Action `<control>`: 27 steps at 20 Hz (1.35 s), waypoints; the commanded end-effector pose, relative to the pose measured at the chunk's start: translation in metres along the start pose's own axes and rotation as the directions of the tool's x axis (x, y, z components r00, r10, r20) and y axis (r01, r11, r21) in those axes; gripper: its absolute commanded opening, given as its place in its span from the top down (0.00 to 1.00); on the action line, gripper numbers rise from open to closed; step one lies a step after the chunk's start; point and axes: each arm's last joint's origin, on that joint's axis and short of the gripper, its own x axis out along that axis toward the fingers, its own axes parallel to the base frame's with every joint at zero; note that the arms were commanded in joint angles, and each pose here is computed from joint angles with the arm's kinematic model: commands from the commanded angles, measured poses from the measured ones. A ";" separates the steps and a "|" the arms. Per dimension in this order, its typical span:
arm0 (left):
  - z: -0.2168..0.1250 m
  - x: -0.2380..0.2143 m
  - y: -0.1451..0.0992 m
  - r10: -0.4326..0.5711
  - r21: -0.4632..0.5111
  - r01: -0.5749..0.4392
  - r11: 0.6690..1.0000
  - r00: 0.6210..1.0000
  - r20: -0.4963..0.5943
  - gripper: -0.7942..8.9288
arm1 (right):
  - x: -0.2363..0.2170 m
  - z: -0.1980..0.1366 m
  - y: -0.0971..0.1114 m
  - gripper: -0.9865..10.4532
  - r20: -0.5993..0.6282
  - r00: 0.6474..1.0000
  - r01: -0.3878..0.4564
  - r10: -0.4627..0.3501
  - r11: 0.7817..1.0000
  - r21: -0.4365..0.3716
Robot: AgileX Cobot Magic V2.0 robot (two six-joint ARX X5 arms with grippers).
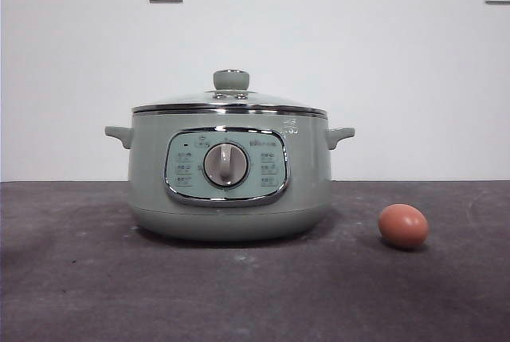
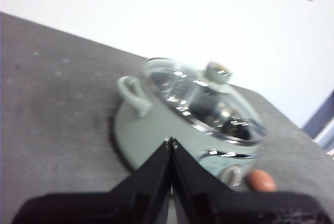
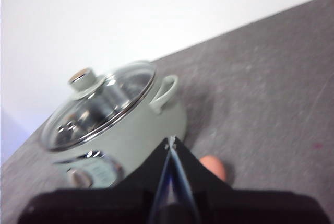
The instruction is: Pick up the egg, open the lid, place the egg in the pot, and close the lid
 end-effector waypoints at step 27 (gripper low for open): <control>0.061 -0.025 -0.051 -0.196 0.092 0.261 0.961 0.876 -0.441 0.92 | -0.002 0.100 0.052 0.92 -0.640 0.765 -0.203 0.080 0.972 -0.121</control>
